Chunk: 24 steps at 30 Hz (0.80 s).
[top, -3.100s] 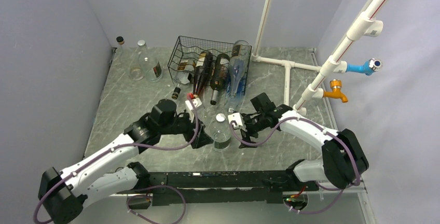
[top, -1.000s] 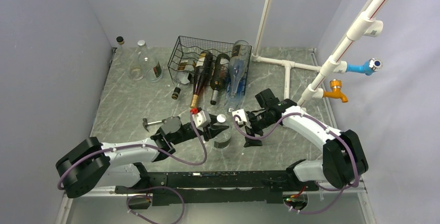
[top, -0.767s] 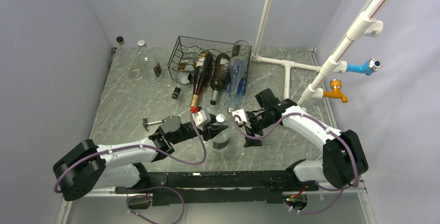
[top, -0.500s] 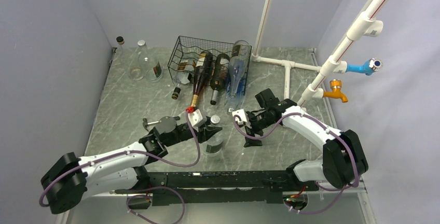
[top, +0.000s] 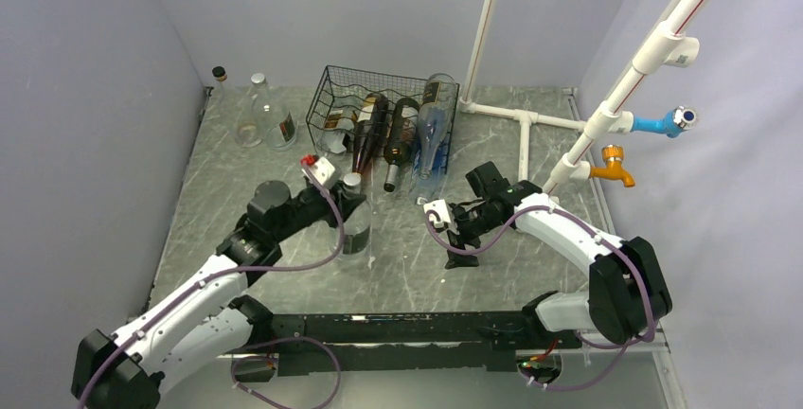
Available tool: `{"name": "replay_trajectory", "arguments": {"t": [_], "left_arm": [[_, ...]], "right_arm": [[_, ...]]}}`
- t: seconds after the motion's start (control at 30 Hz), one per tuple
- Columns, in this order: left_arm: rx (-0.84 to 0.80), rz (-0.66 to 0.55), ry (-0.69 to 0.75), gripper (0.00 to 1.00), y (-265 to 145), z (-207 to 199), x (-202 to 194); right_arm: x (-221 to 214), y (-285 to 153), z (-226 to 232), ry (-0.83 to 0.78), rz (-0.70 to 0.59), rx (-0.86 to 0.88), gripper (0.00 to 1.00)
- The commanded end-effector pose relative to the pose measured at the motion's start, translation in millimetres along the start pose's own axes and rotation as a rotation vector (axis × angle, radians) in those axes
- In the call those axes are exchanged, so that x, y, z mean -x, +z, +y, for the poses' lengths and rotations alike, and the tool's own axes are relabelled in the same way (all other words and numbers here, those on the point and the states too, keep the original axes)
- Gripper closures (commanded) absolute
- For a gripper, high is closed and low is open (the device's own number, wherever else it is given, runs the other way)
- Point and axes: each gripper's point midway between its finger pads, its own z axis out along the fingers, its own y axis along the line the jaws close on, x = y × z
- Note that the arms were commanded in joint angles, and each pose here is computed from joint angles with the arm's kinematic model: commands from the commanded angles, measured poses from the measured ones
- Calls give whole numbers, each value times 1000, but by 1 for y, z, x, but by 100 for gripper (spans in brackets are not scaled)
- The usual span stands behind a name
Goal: Take the wine bottle off the wine rack
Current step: Pick up the wine bottle from the center of the board, then place the wine bottle at the corner of the board.
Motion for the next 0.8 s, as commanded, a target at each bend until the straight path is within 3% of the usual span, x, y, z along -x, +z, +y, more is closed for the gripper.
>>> {"name": "replay_trajectory", "arguments": {"t": [0.0,0.37,0.77], "left_arm": [[21,-259,85,100,-19,13,106],[224,-257,112,100,-37,85,122],[523,-358,155,100,-66,172,140]], "right_arm": [[13,-7,-9,-49,-25,-17,5],[13,-7,-9,-53,-22,-20,4],[13,-7,-8,-51,-21,-19,5]]}}
